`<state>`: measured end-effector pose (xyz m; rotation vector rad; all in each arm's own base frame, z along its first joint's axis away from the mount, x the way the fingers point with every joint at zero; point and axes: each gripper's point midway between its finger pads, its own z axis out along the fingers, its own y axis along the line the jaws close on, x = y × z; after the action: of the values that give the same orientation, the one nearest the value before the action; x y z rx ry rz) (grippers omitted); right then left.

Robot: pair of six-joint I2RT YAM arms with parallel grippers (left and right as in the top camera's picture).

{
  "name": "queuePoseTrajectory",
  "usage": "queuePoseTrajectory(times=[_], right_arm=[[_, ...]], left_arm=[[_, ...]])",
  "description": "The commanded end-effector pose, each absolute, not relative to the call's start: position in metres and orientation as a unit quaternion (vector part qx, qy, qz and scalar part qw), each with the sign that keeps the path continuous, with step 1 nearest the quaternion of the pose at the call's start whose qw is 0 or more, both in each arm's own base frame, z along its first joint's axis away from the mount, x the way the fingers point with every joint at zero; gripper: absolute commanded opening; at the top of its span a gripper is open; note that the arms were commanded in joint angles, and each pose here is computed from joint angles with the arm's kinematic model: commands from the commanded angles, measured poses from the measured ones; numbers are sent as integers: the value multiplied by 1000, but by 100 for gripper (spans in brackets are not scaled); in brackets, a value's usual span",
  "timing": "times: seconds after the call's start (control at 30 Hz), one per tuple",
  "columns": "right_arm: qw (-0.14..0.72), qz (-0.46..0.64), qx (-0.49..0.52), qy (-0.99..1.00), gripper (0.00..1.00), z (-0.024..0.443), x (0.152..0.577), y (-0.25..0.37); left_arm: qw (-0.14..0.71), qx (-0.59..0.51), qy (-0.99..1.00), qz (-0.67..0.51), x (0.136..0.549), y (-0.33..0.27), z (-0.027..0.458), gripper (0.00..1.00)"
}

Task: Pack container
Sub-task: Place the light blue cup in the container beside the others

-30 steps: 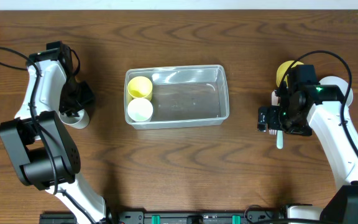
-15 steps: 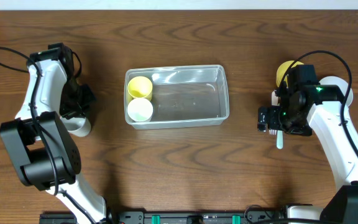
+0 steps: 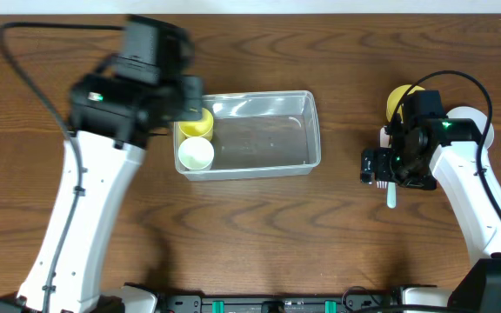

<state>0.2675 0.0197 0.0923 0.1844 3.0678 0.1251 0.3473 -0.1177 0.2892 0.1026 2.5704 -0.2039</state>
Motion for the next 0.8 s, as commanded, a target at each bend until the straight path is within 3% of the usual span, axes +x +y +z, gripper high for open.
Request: queuePoseTrajectory(times=[0.0,0.27,0.5,0.77], right_arm=[[36,41,55,997,99,94,271,18],[35,41,55,997,99,94,270,18],[34,41,55,997,99,93,270,18],[35,41,55,997,99,93,270,18]], left_arm=[[234,125,962,-62,349,-157,253,6],[144,215,965,-36,361,-209,166,6],[87,196,977,-16,377,-197,110,6],[65,177,982,-7,390,-180,83,6]])
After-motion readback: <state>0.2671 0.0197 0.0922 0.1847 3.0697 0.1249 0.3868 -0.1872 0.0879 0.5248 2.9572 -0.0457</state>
